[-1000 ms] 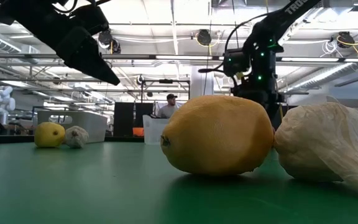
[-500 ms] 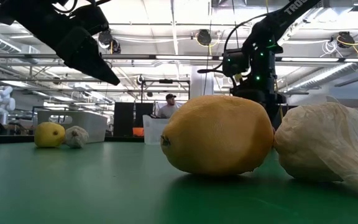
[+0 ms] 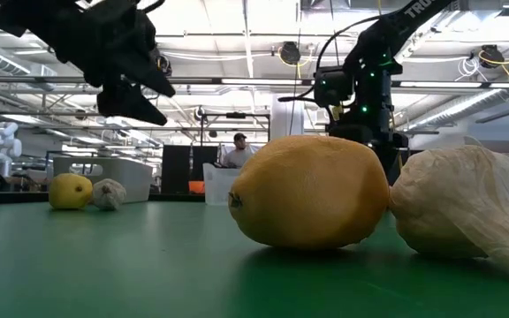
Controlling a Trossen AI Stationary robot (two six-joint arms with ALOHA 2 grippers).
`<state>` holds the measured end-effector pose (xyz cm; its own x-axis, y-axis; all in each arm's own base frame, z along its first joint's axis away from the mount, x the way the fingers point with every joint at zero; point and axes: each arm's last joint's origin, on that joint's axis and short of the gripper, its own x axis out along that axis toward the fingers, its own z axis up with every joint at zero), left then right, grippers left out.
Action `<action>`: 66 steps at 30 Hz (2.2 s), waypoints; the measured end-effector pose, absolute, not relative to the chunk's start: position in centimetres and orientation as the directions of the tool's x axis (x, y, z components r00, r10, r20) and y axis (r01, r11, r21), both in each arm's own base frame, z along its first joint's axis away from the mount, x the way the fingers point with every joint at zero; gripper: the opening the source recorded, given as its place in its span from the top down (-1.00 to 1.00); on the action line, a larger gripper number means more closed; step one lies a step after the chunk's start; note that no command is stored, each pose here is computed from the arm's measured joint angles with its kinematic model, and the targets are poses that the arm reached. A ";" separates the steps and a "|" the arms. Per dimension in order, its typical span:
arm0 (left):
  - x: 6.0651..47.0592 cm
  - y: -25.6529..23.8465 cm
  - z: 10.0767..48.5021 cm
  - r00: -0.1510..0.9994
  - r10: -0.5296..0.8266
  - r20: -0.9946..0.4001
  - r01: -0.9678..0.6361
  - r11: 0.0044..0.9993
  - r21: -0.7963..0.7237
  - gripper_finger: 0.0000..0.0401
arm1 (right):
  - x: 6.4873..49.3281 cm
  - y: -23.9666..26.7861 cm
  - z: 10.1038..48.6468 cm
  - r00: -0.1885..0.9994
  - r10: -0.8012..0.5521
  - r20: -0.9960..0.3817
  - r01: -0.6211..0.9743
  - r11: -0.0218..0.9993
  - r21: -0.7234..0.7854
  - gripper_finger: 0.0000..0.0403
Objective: Sort produce into baskets
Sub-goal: Put the red tomato into the white bin
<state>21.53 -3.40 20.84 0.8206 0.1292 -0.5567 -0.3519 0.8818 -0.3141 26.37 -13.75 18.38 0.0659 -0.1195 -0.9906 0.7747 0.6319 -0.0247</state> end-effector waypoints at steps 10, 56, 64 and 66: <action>21.5 -3.5 20.8 0.820 0.101 -0.564 -0.434 0.751 -0.497 -0.74 | 26.4 -13.3 17.4 0.080 -0.149 -0.986 0.788 0.615 -0.029 -0.94; 21.3 -3.4 20.5 0.799 0.131 -0.587 -0.312 0.925 -0.217 -0.74 | 29.0 -2.5 25.8 0.263 0.036 -0.964 0.777 0.585 0.233 -0.55; 21.8 -3.1 21.2 0.842 0.135 -0.522 -0.211 0.973 -0.090 -0.74 | 28.3 5.9 28.7 0.234 0.107 -0.966 0.822 0.510 0.255 -0.55; 22.1 -2.9 21.5 0.864 0.121 -0.488 -0.185 0.979 -0.084 -0.74 | 27.8 8.1 28.8 0.233 0.128 -0.964 0.838 0.476 0.266 -0.55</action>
